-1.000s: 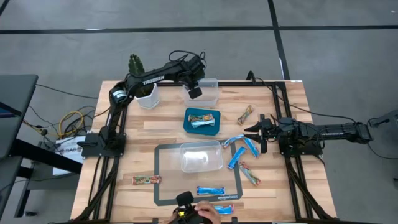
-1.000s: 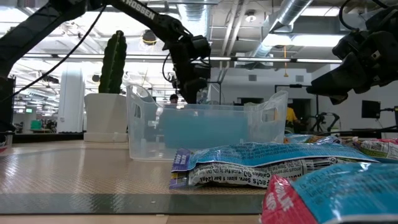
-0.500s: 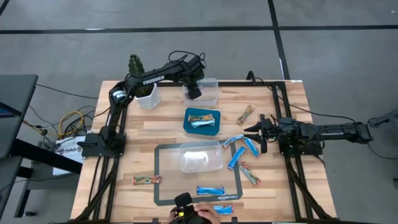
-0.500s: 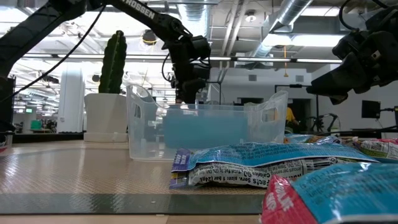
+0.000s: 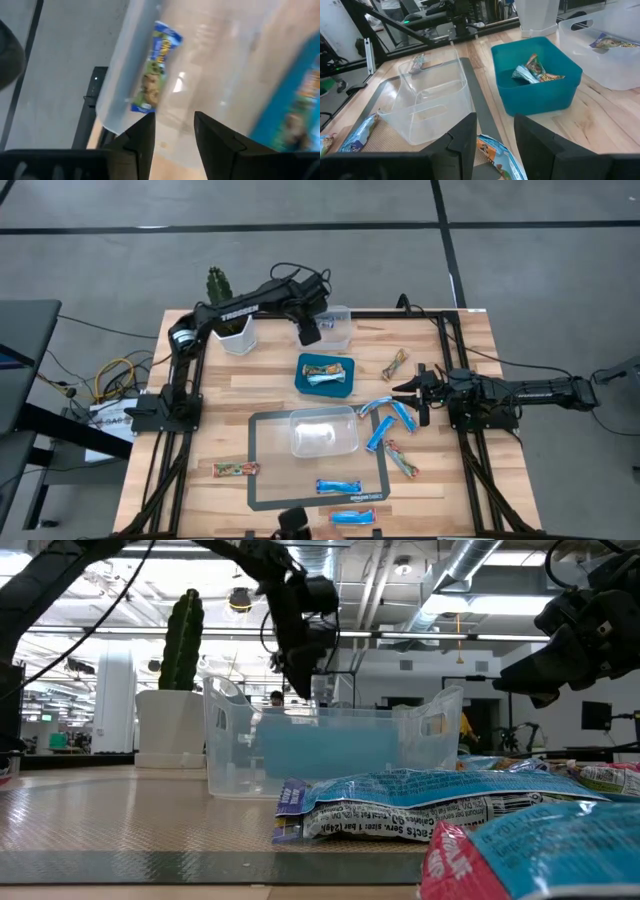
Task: Pick and place Granola Bars by type
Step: Put the red granola bar into the bottom transparent bin
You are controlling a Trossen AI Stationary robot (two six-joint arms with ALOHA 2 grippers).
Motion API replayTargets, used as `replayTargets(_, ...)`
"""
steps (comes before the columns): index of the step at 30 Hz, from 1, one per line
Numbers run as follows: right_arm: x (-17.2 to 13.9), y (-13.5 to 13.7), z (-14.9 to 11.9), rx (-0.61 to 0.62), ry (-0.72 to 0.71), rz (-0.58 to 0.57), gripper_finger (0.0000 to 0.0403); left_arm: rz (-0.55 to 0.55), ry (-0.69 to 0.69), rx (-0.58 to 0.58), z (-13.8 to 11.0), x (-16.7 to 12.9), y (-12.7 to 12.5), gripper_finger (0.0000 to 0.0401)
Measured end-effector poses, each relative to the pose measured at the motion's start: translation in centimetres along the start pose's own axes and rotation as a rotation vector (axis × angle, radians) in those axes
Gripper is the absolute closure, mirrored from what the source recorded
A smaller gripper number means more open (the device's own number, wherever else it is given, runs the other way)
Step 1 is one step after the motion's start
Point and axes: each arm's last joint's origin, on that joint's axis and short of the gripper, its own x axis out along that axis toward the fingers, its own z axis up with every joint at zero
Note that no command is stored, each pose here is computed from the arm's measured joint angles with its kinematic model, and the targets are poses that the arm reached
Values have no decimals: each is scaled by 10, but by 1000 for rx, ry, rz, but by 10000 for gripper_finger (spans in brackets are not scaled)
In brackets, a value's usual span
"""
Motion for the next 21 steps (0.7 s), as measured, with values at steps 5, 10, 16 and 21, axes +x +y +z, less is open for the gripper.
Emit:
replayTargets(5,0,0,0,0,0,-1,278,-44,-56,38,0,-41,-20,271)
replayTargets(10,0,0,0,0,0,0,278,-76,-115,98,-9,-82,-45,272)
replayTargets(16,0,0,0,0,0,0,278,-125,-162,147,-39,-123,-78,272)
replayTargets(21,0,0,0,0,0,0,278,-184,-178,189,-76,-149,-109,272)
